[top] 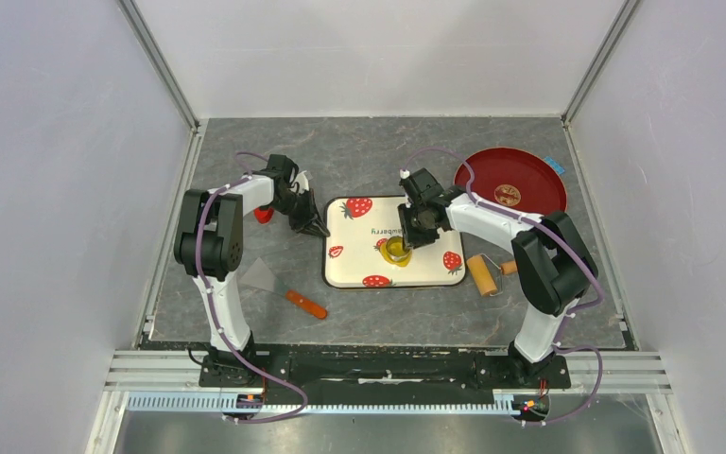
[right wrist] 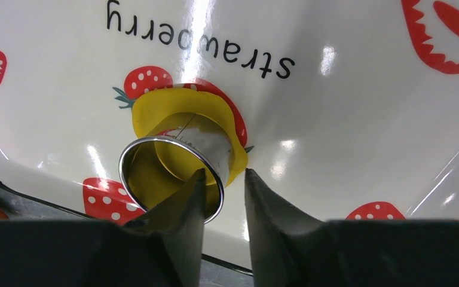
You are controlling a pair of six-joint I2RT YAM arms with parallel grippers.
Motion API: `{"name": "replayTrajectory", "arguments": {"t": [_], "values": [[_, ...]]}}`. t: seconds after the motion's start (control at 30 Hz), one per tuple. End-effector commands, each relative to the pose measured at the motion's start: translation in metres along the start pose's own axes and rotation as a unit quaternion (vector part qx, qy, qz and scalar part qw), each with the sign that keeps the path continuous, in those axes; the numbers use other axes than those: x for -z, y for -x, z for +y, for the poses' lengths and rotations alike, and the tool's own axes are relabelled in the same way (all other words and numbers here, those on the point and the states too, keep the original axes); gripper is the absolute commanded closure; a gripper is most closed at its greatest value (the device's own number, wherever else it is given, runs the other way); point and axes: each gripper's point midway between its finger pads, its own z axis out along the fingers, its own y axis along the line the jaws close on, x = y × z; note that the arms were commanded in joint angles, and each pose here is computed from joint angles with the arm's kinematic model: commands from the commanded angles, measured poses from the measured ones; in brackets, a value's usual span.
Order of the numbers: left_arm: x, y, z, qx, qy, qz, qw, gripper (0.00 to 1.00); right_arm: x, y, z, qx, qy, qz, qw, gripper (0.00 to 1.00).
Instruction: Roll out the dumpling wrappers from the dough
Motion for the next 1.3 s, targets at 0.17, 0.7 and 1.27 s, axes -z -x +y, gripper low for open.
{"name": "replayTrajectory", "arguments": {"t": [0.17,0.7,1.27], "values": [[0.004,0.002,0.003,-0.032,0.025,-0.019,0.999,0.74,0.031,0.035,0.015,0.011,0.017,-0.054,0.998,0.41],[0.064,0.008,-0.059,-0.165,0.06,-0.144,0.974,0.56,0.06,0.051,0.011,-0.024,0.131,-0.101,0.986,0.31],[-0.021,-0.06,-0.158,-0.137,-0.138,0.003,0.981,0.59,0.035,0.019,0.008,-0.041,0.22,-0.058,0.973,0.44]]}}
